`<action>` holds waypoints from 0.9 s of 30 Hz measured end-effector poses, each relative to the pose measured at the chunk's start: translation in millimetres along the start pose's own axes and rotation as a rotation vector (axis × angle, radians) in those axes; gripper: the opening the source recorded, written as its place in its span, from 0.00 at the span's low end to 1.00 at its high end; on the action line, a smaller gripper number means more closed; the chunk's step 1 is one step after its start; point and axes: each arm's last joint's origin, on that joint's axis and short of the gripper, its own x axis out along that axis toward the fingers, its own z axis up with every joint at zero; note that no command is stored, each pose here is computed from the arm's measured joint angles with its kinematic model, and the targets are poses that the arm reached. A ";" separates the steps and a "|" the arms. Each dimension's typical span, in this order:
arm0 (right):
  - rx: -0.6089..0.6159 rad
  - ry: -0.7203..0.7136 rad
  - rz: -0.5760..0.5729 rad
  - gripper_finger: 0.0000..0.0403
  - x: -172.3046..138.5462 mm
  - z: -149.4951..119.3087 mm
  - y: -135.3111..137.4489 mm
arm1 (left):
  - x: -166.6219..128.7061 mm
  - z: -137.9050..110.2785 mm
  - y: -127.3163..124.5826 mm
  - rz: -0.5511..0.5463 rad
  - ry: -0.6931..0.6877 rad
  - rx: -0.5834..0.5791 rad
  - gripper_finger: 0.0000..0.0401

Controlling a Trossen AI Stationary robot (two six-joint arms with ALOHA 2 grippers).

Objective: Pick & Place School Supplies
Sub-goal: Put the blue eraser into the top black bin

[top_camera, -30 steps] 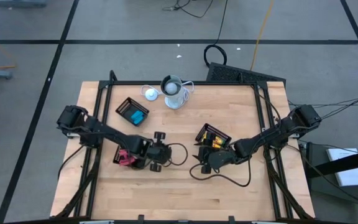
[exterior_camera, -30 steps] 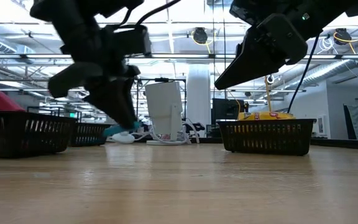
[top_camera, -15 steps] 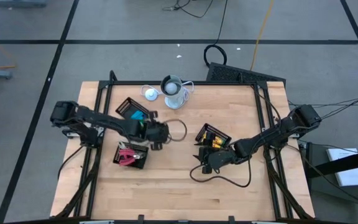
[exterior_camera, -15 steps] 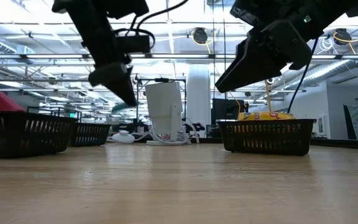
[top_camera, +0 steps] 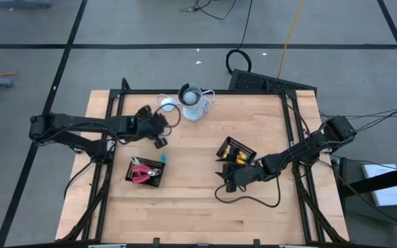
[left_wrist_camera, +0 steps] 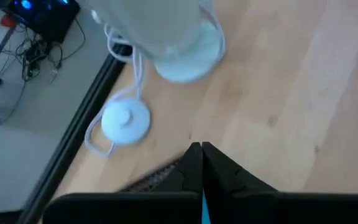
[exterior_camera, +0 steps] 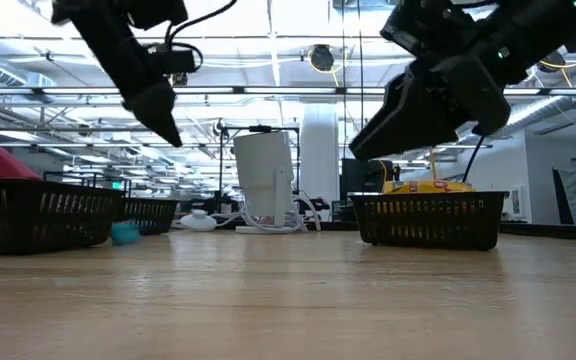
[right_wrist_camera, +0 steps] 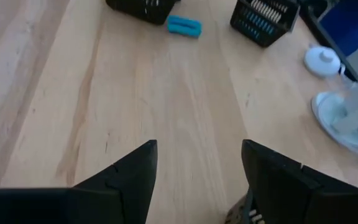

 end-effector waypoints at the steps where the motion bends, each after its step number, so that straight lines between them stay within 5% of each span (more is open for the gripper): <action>1: -0.003 -0.013 0.000 0.56 0.1 1.4 -0.1 | 2.3 -3.1 3.3 -0.001 -0.008 -0.025 0.00; 5: -0.018 -0.049 0.003 0.56 0.1 5.4 -0.1 | 14.5 -19.9 13.2 -0.014 0.041 -0.084 0.00; 11: -0.030 -0.060 0.005 0.56 1.2 6.9 -1.8 | 17.7 -13.1 2.7 -0.249 -0.033 -0.066 0.00; 22: 0.037 -0.074 0.072 0.56 10.6 10.3 -16.2 | 17.4 -25.5 3.4 -0.222 0.099 -0.134 0.05; 27: 0.040 -0.077 0.083 0.56 9.4 10.4 -13.8 | 14.4 -26.0 -5.5 -0.340 0.121 -0.170 0.05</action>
